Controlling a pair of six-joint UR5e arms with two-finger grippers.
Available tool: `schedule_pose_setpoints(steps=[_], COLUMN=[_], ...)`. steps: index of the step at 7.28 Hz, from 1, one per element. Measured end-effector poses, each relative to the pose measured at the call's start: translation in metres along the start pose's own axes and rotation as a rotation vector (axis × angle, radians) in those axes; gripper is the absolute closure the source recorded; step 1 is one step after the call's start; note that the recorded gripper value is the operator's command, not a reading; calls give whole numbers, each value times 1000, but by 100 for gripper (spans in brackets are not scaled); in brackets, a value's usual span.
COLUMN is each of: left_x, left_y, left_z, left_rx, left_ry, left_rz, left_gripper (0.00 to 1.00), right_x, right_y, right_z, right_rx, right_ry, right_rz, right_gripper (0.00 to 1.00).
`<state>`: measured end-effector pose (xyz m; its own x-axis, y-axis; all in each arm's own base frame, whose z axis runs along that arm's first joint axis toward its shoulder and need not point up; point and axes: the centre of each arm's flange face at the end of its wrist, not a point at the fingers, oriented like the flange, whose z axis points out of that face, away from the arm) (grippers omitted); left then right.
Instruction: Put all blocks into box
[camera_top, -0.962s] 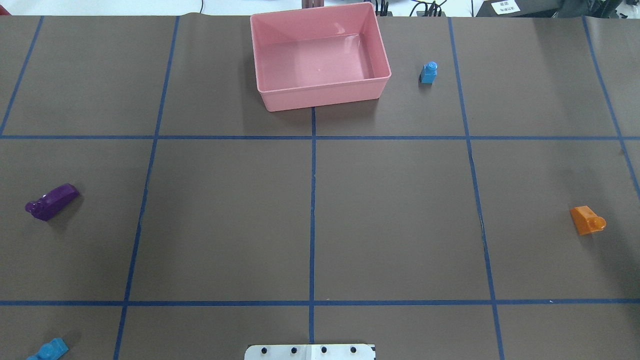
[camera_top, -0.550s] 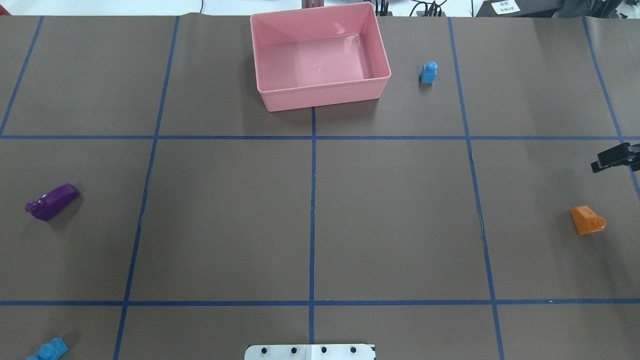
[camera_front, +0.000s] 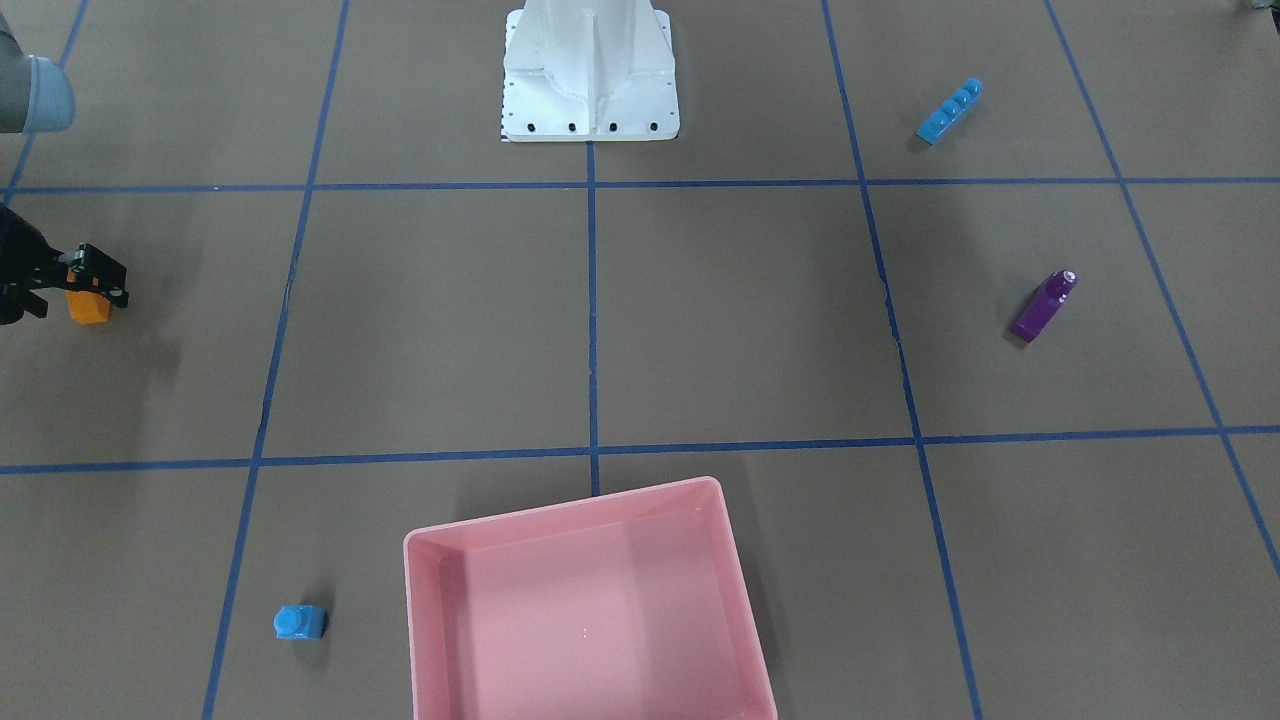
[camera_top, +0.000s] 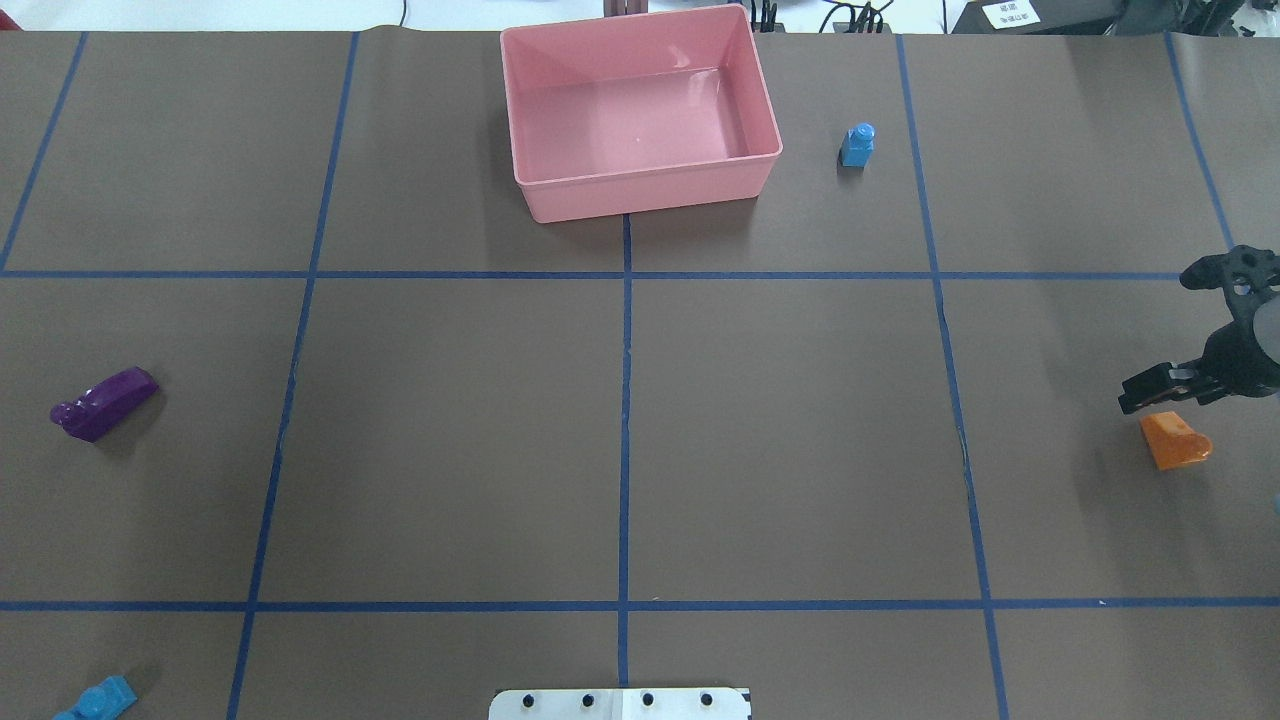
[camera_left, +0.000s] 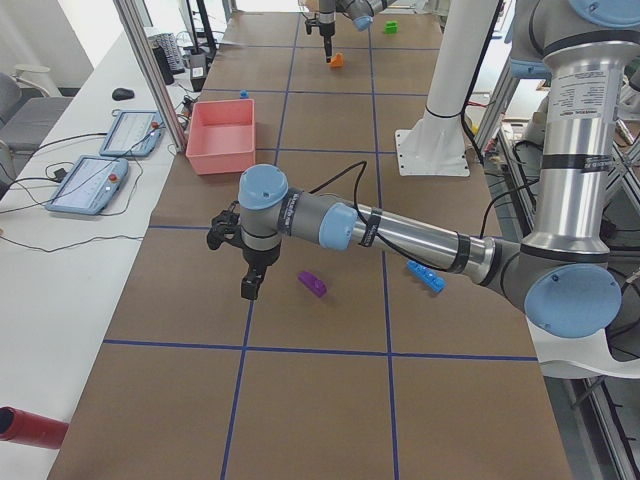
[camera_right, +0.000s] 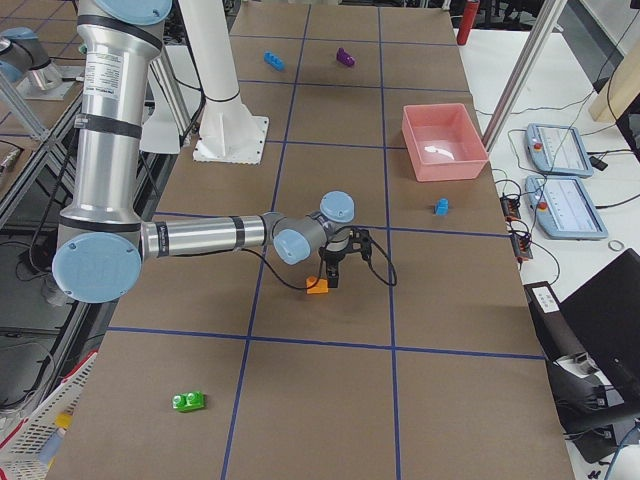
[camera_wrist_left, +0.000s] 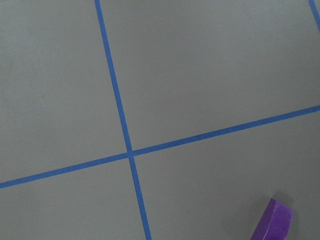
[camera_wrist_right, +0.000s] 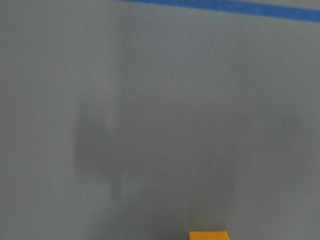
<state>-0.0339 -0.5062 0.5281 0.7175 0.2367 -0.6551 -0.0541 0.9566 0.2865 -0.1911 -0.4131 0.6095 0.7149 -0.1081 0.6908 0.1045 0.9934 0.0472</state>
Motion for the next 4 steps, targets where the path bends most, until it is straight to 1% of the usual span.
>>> schedule_pose_setpoints(steps=[1,2,3,4], left_x=[0,0,1,2], left_y=[0,0,0,0], left_z=[0,0,-1,-1], left_rx=[1,2,3,3], left_ry=[0,0,2,9], left_rz=[1,2,3,4], left_gripper=[0,0,0,0], right_x=[11,19,24,26], right_y=[12,22,27,28], right_z=[6,11,14,17], right_rx=[-23,-41,-53,-63], right_ry=[11,18,22,22], right_rz=[-13,-26,-30,-28], right_gripper=[2,23,84,100])
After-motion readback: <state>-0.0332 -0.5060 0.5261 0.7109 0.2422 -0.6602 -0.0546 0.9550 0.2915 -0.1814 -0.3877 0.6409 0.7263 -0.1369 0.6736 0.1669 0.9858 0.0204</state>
